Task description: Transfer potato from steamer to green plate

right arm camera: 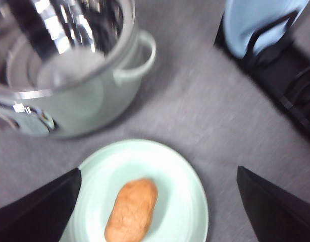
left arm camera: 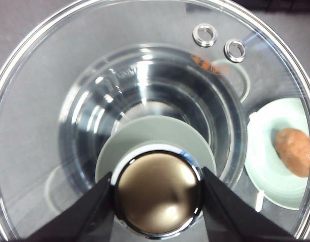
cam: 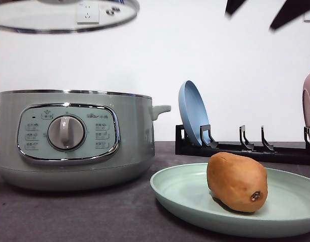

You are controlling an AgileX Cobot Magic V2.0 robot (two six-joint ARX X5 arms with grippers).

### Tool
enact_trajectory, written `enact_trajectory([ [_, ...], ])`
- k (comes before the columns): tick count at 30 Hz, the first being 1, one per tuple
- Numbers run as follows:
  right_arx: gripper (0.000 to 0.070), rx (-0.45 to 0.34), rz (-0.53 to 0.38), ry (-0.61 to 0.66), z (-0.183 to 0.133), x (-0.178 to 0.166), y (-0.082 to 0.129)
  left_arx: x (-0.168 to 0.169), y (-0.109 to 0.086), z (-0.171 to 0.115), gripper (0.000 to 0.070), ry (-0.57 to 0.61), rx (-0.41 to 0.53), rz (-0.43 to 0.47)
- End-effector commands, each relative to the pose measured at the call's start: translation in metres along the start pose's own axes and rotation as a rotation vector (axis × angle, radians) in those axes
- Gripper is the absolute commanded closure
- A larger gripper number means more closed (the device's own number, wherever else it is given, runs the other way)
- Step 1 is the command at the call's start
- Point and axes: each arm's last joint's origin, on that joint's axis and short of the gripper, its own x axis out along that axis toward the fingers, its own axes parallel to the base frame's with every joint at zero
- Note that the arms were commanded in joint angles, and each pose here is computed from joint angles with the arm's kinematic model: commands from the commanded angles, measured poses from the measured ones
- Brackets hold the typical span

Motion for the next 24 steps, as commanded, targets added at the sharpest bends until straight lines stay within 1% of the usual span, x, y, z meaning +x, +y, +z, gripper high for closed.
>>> enact_trajectory([
  [1, 0.0078, -0.012, -0.005, -0.041, 0.007, -0.012, 0.0, -0.002, -0.002, 0.003, 0.07, 0.006, 0.008, -0.009],
  [6, 0.0078, -0.019, -0.033, -0.107, 0.014, -0.04, -0.004, 0.017, -0.002, 0.007, 0.07, 0.057, 0.009, -0.008],
  [11, 0.0078, -0.016, -0.036, -0.139, 0.012, -0.053, -0.006, 0.04, -0.002, 0.002, 0.07, 0.129, 0.027, -0.006],
  [14, 0.0078, -0.015, -0.036, -0.147, 0.011, -0.055, -0.006, 0.049, -0.002, 0.002, 0.07, 0.13, 0.03, -0.007],
  [18, 0.0078, -0.016, -0.036, -0.138, 0.011, -0.055, -0.006, 0.05, -0.003, 0.005, 0.07, 0.092, 0.034, -0.009],
  [24, 0.0078, -0.015, -0.034, -0.125, 0.009, -0.055, -0.006, 0.055, -0.002, 0.007, 0.07, 0.094, 0.036, -0.007],
])
